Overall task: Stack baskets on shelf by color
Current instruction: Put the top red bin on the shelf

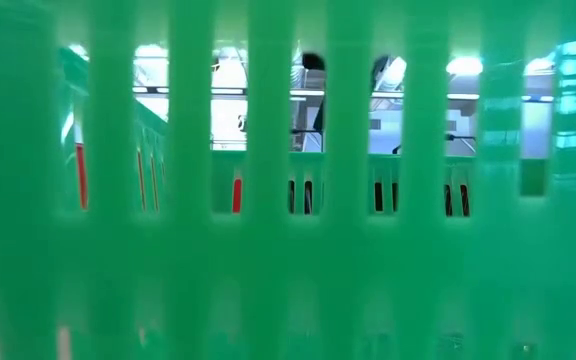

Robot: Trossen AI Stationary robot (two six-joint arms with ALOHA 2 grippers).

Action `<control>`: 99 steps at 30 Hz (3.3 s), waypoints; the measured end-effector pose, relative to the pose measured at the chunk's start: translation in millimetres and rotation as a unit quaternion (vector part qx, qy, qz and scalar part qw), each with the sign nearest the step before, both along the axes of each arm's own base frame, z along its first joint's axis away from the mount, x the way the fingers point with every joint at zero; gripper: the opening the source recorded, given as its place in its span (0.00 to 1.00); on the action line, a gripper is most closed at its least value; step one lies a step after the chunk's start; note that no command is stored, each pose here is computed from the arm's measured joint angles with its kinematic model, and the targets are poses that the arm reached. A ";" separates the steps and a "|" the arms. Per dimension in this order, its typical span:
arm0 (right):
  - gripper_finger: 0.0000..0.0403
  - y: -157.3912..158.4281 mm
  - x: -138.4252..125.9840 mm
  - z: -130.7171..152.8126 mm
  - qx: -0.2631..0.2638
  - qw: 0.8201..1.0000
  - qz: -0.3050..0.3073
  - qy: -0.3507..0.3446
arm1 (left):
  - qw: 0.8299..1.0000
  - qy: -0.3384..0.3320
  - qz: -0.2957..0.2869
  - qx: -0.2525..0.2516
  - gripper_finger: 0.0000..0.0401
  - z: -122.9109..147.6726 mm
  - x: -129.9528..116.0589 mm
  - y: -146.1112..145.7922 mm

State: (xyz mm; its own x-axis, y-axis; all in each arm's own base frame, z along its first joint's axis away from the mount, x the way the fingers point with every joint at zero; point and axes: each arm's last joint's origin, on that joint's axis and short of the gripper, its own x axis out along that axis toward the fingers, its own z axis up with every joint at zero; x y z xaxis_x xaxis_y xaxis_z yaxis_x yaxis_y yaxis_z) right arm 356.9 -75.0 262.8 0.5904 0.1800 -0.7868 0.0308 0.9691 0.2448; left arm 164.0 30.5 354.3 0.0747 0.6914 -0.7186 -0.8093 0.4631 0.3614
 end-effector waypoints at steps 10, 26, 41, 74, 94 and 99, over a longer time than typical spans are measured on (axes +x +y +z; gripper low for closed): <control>0.00 8.8 15.3 -11.0 0.047 0.993 -0.060 -0.096 | 1.000 0.008 -0.009 0.009 0.00 -11.1 4.6 0.7; 0.00 26.9 27.8 2.4 -0.009 0.982 -0.002 -0.186 | 0.993 -0.049 -0.108 0.020 0.00 -3.9 29.6 1.2; 0.00 -3.8 57.0 -79.2 -0.027 1.000 -0.007 -0.003 | 0.992 -0.052 -0.114 0.024 0.00 -3.3 31.0 0.4; 0.00 -52.8 96.3 -51.8 -0.190 0.974 0.051 -0.112 | 0.992 -0.046 -0.119 0.020 0.00 -3.8 30.5 0.2; 0.00 -44.3 94.4 -19.2 -0.103 0.988 0.072 -0.093 | 0.992 -0.048 -0.117 0.019 0.00 -3.8 30.5 0.2; 0.00 -9.4 95.1 -32.0 -0.084 0.984 0.146 -0.057 | 0.991 -0.041 -0.124 0.021 0.00 -3.8 30.5 0.2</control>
